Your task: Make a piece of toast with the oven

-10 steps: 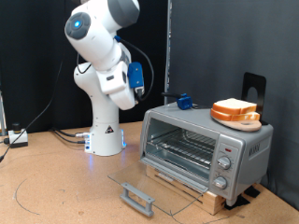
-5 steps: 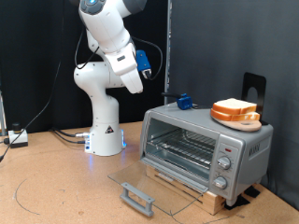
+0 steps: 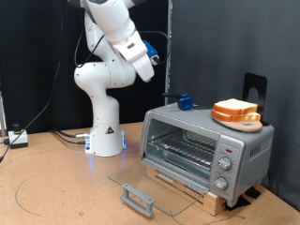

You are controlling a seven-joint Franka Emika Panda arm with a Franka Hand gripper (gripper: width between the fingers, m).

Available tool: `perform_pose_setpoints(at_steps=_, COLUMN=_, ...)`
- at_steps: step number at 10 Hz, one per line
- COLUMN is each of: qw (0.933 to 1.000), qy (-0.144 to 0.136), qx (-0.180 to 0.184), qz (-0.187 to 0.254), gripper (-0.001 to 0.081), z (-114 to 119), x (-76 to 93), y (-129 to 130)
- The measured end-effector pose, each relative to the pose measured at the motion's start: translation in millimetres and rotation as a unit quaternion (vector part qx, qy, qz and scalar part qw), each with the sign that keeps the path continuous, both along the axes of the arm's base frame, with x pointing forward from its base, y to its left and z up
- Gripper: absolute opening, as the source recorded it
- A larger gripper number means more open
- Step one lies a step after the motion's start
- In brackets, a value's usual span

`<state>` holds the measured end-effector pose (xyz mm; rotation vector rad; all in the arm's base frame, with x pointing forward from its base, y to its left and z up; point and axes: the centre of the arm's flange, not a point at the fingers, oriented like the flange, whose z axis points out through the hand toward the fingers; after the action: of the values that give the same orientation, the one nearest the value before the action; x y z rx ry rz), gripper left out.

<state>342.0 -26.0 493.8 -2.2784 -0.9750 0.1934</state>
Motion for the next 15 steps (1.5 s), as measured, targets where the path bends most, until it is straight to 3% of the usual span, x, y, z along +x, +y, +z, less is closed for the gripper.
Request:
perform_pose_setpoints(at_steps=1, qw=0.9998, qy=-0.004, qx=-0.012, qz=0.013, gripper=0.0807, z=0, x=-8.9, y=8)
perform_pose_setpoints(at_steps=4, qw=0.9998, qy=0.004, qx=0.017, qz=-0.012, gripper=0.0807, z=3, x=-11.9, y=17)
perform_pose_setpoints(at_steps=6, qw=0.9987, qy=-0.021, qx=0.043, qz=-0.016, gripper=0.0807, z=10, x=-28.1, y=33)
perform_pose_setpoints(at_steps=10, qw=0.9924, qy=-0.099, qx=0.051, qz=-0.051, gripper=0.0807, z=21, x=-64.5, y=70)
perform_pose_setpoints(at_steps=14, qw=0.9837, qy=-0.152, qx=-0.006, qz=-0.096, gripper=0.0807, z=23, x=-102.2, y=111)
perform_pose_setpoints(at_steps=15, qw=0.9842, qy=-0.148, qx=0.000, qz=-0.098, gripper=0.0807, z=23, x=-101.8, y=111)
